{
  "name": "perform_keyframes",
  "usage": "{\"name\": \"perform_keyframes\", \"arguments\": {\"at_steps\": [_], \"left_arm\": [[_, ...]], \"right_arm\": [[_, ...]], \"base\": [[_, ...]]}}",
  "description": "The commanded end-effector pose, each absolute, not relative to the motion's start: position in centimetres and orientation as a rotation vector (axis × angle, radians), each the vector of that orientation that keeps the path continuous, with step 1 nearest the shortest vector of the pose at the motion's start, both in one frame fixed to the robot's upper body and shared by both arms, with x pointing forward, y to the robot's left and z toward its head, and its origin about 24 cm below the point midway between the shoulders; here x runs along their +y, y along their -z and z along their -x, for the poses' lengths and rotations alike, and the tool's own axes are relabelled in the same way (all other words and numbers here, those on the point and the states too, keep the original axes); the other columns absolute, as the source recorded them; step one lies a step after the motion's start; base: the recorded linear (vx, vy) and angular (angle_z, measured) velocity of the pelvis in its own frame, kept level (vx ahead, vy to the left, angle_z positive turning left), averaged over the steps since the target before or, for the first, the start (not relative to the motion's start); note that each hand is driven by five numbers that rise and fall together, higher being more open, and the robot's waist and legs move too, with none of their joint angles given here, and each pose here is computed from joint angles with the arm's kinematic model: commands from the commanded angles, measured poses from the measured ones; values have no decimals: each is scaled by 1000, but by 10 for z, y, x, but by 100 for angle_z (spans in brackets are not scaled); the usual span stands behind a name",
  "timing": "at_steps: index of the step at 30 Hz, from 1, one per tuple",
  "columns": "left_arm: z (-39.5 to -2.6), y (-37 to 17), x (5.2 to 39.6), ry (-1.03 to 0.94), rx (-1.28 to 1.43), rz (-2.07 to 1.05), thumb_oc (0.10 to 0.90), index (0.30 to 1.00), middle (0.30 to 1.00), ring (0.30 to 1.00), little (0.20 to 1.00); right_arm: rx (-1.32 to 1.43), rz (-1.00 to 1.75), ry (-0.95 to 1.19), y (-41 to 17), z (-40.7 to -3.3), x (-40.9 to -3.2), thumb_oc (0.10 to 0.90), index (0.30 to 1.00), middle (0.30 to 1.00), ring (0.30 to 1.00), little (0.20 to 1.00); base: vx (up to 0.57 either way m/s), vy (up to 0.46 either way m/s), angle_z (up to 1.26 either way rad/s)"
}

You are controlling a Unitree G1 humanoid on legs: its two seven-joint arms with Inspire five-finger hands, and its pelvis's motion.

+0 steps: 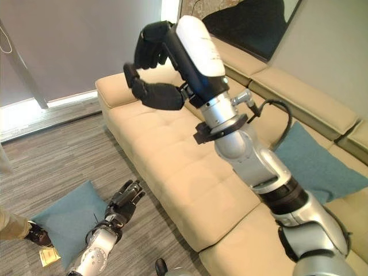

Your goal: Pick up all the scattered cushions and arrange them neatly on the sofa.

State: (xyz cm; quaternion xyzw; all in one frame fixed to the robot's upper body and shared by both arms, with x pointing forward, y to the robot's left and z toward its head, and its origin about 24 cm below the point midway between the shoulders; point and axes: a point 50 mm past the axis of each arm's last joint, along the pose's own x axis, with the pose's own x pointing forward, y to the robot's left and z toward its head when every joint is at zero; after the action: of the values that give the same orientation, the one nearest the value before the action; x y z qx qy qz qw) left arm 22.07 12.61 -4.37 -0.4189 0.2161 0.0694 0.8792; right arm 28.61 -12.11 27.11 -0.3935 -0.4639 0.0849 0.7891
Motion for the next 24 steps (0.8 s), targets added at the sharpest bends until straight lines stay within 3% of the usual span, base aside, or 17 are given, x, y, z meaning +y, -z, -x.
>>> {"name": "perform_keyframes", "arguments": {"at_steps": [1, 3, 4, 5, 6, 14, 24], "left_arm": [[-231, 29, 120, -44, 358, 855, 447, 371, 371, 371, 371], [-230, 30, 121, -49, 363, 853, 461, 392, 392, 392, 392], [-229, 32, 123, -57, 367, 848, 516, 474, 474, 474, 474], [-229, 32, 123, -57, 367, 848, 607, 611, 611, 611, 611], [-228, 33, 125, -65, 367, 843, 800, 900, 900, 900, 900], [-219, 44, 150, -111, 383, 690, 800, 900, 900, 900, 900], [-156, 104, 212, -260, 671, 343, 800, 900, 900, 900, 900]], "right_arm": [[-1087, 711, -79, -289, -278, -130, 634, 651, 651, 651, 651], [-1074, 711, -81, -286, -279, -130, 671, 707, 707, 707, 707], [-1052, 716, -77, -280, -280, -132, 758, 836, 836, 836, 836], [-1052, 716, -77, -280, -280, -132, 773, 860, 860, 860, 860], [-1029, 721, -74, -274, -281, -135, 800, 900, 900, 900, 900], [-808, 800, -73, -228, -292, -157, 800, 900, 900, 900, 900], [-117, 996, -109, -82, -287, -226, 800, 900, 900, 900, 900]], "base": [[0, 0, 0], [0, 0, 0], [0, 0, 0], [0, 0, 0], [0, 0, 0], [-4, 2, 0], [-4, 3, 1]]}}
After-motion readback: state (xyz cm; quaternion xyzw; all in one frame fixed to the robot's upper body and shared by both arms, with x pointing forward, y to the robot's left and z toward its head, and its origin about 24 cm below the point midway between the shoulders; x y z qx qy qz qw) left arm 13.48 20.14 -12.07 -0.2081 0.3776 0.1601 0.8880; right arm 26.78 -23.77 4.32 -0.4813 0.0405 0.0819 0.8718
